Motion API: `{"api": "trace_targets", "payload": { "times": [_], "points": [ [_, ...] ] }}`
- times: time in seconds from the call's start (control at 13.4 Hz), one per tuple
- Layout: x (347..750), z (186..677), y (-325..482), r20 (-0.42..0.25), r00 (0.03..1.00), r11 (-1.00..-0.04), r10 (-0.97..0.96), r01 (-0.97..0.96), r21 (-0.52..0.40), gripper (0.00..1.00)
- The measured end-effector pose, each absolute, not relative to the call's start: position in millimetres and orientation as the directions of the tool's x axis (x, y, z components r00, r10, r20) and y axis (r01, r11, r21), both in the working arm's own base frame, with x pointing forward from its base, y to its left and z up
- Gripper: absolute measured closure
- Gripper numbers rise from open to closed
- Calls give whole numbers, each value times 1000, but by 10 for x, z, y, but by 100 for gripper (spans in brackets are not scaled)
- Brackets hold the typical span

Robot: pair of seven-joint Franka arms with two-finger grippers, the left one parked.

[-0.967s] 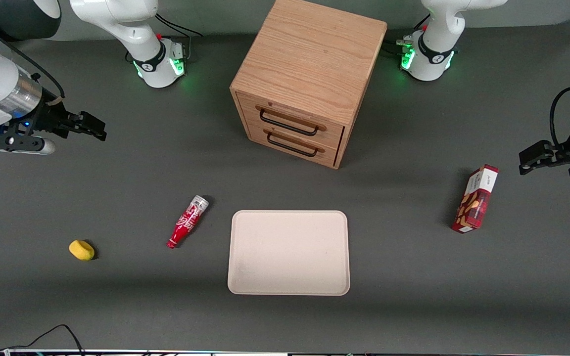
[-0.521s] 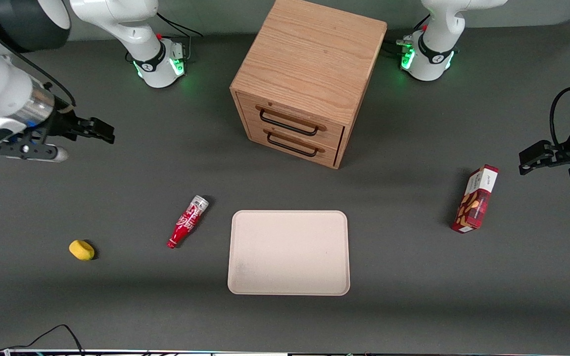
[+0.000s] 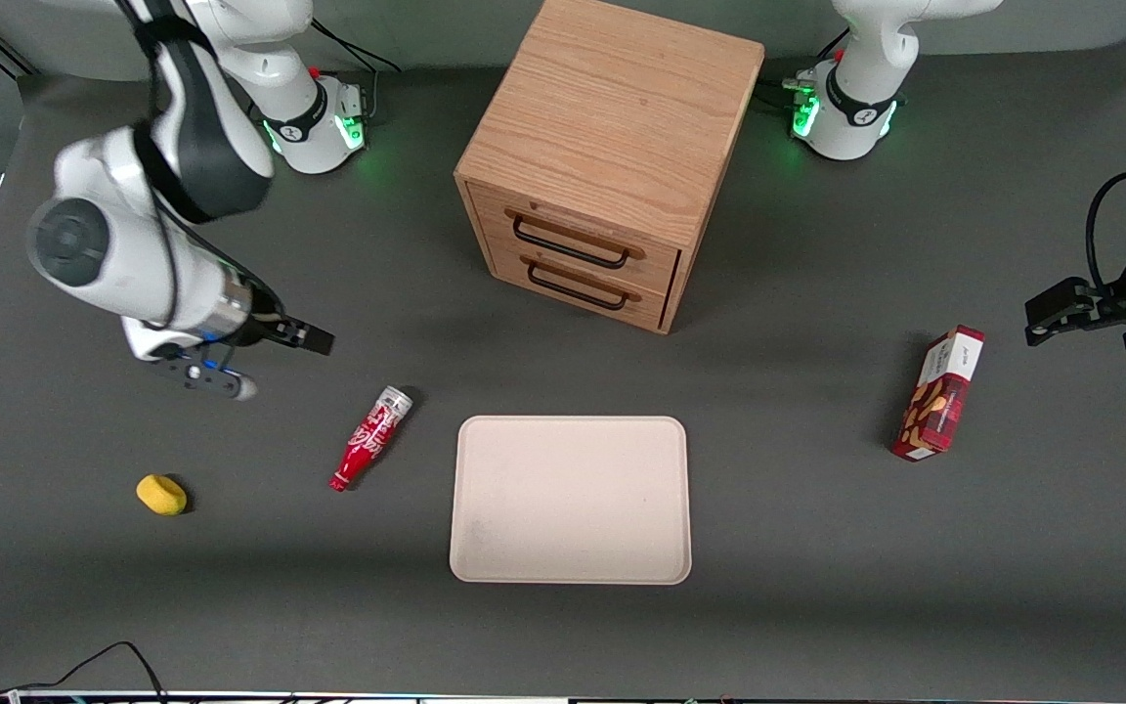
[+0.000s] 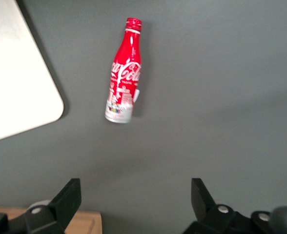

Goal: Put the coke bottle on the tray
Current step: 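Lower the open right gripper around the bottle and close on it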

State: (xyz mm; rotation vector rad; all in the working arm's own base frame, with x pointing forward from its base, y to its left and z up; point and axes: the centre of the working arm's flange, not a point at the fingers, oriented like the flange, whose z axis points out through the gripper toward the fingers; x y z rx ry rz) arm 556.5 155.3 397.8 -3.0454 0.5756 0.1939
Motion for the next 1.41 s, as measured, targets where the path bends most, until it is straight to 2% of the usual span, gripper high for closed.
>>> {"api": "trace_targets", "payload": {
  "times": [0.22,0.6,1.41],
  "points": [
    [5545,3305,1610,-84,896,-899,-437,-437,16,0],
    [5674,2648,1664,-14,856,-855,-517,-517,42,0],
    [6053,2090,1875,9,840,-839,-543,-543,32,0]
  ]
}}
